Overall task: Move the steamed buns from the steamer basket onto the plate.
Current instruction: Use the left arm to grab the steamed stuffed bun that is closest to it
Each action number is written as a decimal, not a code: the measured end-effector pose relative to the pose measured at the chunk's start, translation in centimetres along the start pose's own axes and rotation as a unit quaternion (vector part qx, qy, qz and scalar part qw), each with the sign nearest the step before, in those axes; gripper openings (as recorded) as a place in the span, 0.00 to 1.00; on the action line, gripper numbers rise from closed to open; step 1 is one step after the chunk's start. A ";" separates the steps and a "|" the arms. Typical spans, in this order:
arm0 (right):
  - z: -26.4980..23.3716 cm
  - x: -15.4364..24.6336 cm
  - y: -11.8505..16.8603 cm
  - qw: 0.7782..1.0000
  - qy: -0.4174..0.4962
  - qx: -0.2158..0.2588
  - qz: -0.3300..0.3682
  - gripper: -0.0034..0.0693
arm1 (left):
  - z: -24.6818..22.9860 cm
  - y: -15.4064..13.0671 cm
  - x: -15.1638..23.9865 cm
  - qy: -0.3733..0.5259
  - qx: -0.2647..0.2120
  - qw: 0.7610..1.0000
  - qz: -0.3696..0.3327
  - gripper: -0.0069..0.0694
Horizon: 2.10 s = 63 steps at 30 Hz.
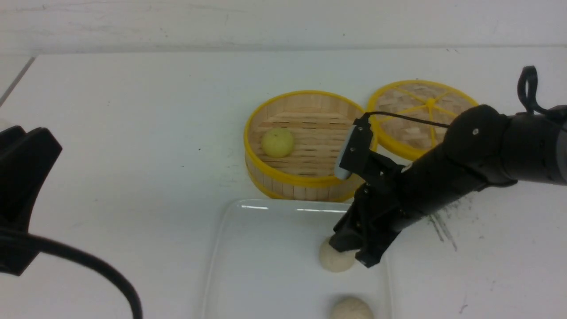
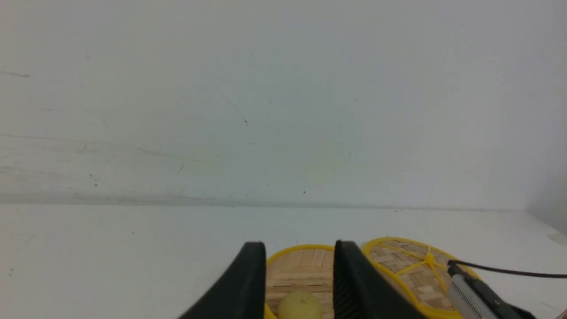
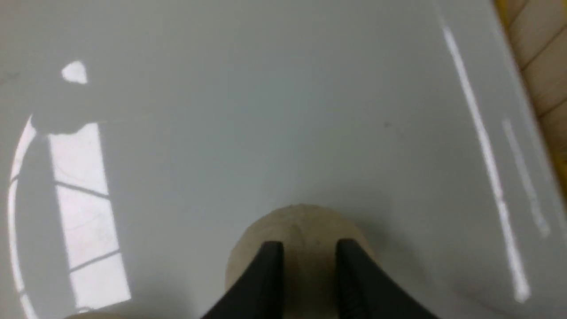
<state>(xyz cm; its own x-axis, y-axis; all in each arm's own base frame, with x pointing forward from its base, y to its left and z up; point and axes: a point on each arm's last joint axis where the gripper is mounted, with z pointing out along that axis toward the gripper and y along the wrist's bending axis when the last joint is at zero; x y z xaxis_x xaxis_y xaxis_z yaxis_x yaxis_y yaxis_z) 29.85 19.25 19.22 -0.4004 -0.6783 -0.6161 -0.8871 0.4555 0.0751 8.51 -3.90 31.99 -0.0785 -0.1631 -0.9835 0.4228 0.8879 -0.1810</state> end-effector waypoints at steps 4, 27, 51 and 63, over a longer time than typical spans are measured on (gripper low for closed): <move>-2.3 -1.5 -0.6 0.996 -0.051 0.076 -0.007 0.69 | 0.0 0.0 0.0 0.001 0.000 1.000 0.001 0.42; -25.7 -5.8 6.8 0.864 -0.429 0.264 0.024 0.60 | 0.0 0.0 0.0 0.002 -0.001 1.000 0.004 0.42; -24.2 3.8 10.7 0.860 -0.433 0.252 0.095 0.60 | 0.0 -0.1 0.1 0.005 0.005 1.000 0.004 0.42; -23.3 8.3 7.2 0.789 -0.357 0.483 0.132 0.60 | 0.0 -0.1 0.1 0.005 0.006 1.000 0.004 0.42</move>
<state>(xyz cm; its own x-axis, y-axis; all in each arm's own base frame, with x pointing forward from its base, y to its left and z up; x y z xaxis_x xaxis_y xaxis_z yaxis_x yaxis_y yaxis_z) 14.77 3.48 32.96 -0.0042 -0.1449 -0.9894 -0.0680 0.9872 -0.1443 8.45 -4.02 31.91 -0.0845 -0.1516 -0.9848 0.4350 0.8836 -0.1733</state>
